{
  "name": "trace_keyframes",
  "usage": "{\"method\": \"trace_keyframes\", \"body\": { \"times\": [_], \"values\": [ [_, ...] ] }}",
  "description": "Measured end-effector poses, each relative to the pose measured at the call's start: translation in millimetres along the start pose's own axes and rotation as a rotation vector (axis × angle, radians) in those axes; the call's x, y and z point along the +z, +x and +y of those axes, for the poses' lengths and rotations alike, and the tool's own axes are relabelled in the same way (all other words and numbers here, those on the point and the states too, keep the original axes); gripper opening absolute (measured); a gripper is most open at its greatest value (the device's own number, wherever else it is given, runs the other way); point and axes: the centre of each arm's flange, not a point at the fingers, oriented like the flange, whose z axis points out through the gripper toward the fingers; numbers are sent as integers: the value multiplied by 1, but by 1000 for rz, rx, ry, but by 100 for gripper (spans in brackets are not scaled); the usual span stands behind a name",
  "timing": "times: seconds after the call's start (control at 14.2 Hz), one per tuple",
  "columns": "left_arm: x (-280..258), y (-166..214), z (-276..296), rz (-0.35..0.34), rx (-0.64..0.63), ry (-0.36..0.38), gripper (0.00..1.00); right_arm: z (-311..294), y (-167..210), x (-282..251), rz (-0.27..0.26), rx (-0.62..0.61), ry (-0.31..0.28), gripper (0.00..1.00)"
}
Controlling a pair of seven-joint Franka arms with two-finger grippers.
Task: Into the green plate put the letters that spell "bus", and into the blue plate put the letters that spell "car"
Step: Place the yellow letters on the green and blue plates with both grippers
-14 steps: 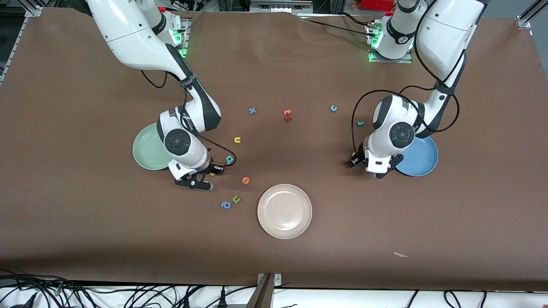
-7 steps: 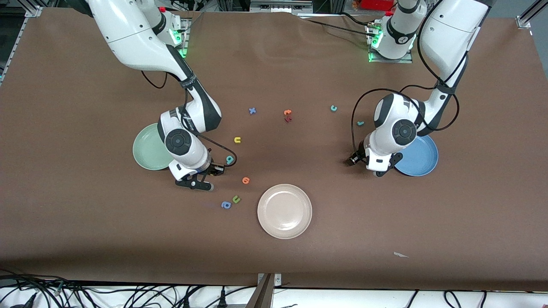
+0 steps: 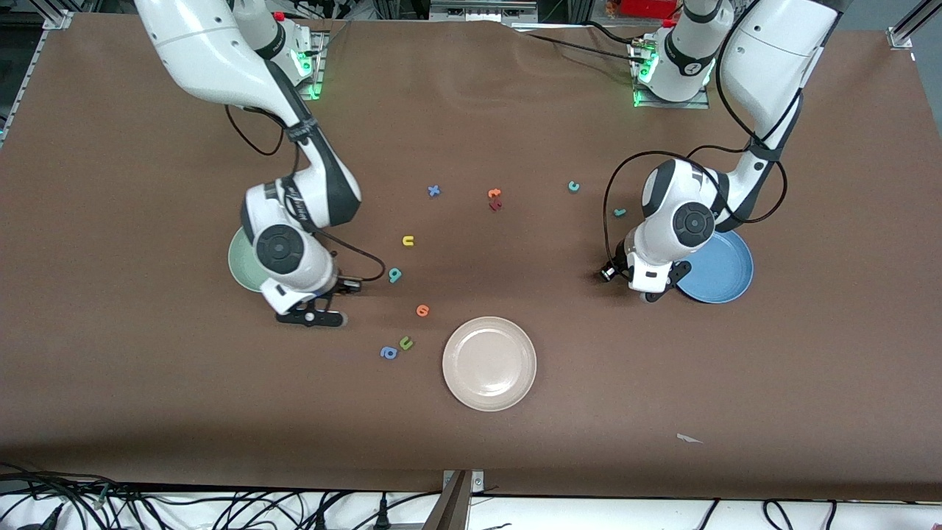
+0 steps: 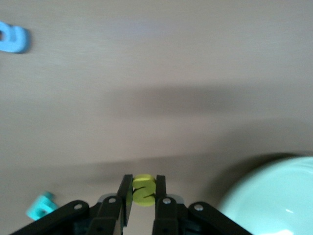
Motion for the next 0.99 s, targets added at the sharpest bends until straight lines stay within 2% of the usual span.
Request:
{"method": "trace_keyframes", "body": {
  "times": [0.07,0.28,0.56,0.7,0.78,0.99],
  "values": [
    [0,0,0,0,0,0,51,17,0,-7,-7,-23,-13,22],
    [-2,0,0,2,1,-2,28,70,-16,-4,-33,-85,-37,22],
    [-3,0,0,3,1,-2,28,111,-49,38,-11,-131,-33,22],
    [-7,2,2,11,3,-13,28,117,-61,56,-11,-131,-34,27],
    [-15,4,5,20,12,-24,28,118,-64,60,-13,-131,-34,30],
    [-57,17,-2,19,92,-12,28,117,-62,51,-2,-129,-29,59]
  ]
}}
